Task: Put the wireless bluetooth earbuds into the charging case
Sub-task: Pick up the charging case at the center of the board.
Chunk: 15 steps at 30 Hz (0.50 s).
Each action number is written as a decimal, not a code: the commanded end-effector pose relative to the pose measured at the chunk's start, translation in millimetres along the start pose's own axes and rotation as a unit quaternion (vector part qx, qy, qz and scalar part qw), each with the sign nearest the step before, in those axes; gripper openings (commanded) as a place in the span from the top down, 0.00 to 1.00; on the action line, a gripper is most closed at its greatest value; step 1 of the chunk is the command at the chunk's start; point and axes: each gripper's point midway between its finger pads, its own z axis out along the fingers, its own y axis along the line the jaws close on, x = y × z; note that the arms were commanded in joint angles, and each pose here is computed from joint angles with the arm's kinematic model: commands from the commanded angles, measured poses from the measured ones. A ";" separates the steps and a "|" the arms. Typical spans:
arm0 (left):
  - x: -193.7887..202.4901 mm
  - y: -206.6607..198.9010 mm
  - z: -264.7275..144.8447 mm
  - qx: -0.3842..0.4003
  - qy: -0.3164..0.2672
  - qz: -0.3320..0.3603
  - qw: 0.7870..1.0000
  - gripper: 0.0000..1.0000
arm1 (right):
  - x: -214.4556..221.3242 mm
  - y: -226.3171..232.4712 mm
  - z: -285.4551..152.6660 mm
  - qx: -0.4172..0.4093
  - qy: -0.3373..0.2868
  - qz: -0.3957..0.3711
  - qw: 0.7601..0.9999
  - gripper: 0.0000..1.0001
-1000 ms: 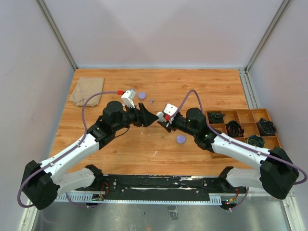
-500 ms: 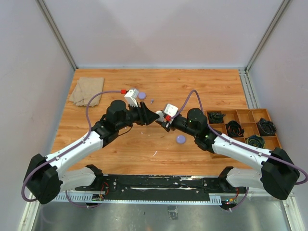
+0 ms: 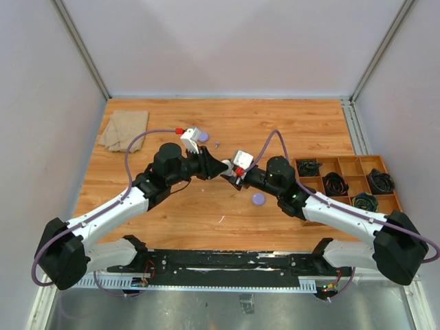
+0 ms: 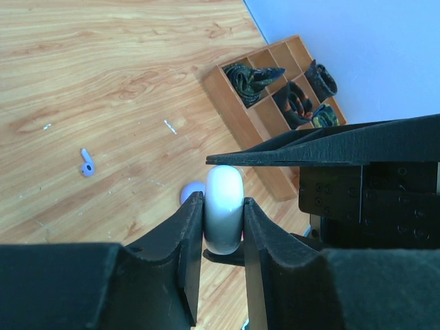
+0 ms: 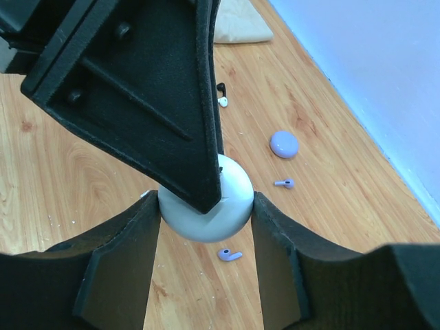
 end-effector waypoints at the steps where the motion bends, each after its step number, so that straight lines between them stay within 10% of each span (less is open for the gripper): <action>1: -13.5 -11.8 -4.0 0.012 -0.013 0.035 0.999 0.80 | -17.0 5.6 -4.5 -0.007 -0.035 -0.005 0.999 0.47; 15: -26.7 -42.8 -31.3 0.069 0.013 0.184 0.980 0.95 | -36.0 12.1 -34.6 -0.083 -0.080 0.040 0.993 0.28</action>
